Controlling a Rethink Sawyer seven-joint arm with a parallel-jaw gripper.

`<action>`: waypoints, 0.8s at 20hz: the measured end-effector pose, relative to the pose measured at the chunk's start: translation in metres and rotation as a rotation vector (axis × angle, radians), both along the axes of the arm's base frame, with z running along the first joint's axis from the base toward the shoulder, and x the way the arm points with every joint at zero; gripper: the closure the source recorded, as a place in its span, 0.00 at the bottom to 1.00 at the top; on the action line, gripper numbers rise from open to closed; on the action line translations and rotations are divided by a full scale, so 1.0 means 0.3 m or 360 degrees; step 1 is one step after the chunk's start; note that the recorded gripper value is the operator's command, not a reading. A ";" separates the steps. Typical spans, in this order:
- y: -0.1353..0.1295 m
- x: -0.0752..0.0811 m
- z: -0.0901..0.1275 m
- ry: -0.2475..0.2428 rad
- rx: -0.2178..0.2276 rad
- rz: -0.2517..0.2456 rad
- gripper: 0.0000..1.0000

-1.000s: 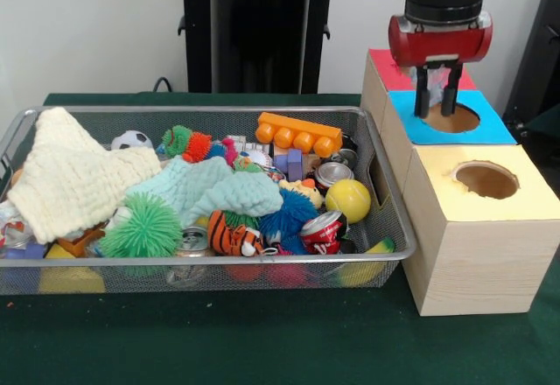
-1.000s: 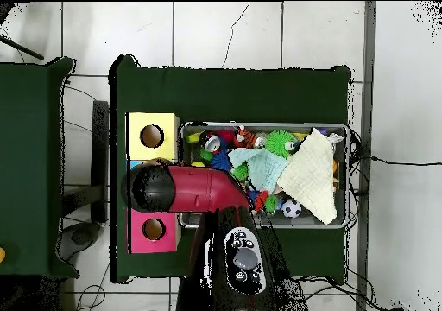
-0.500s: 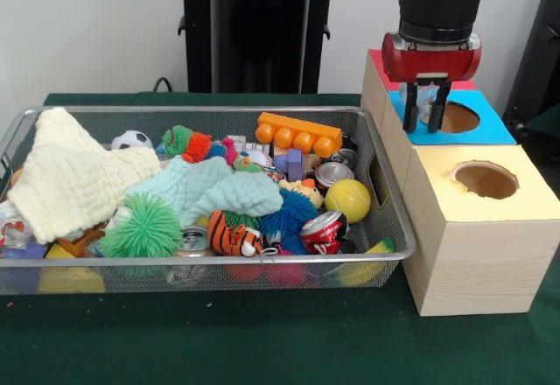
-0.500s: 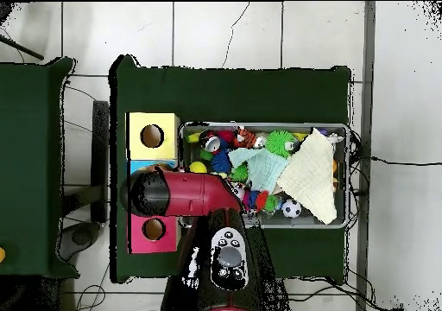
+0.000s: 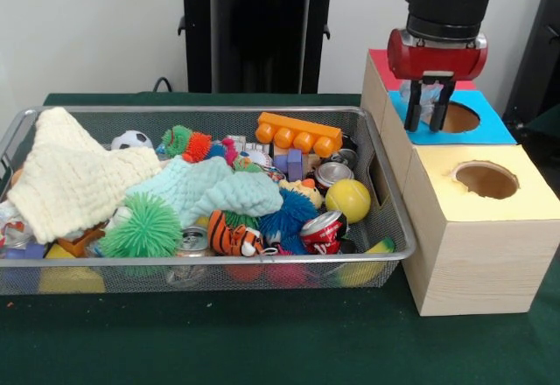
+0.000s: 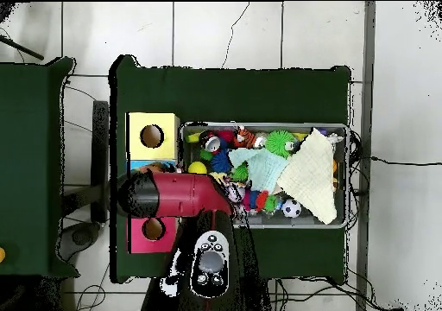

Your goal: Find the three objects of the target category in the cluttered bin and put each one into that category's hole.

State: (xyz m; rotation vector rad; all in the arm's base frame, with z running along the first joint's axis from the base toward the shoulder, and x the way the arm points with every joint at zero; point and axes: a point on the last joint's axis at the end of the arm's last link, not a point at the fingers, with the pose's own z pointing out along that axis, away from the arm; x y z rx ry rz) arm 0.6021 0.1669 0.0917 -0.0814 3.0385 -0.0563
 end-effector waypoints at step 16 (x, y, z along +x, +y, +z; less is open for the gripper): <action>-0.006 0.033 0.071 -0.0045 -0.0042 -0.0037 1.00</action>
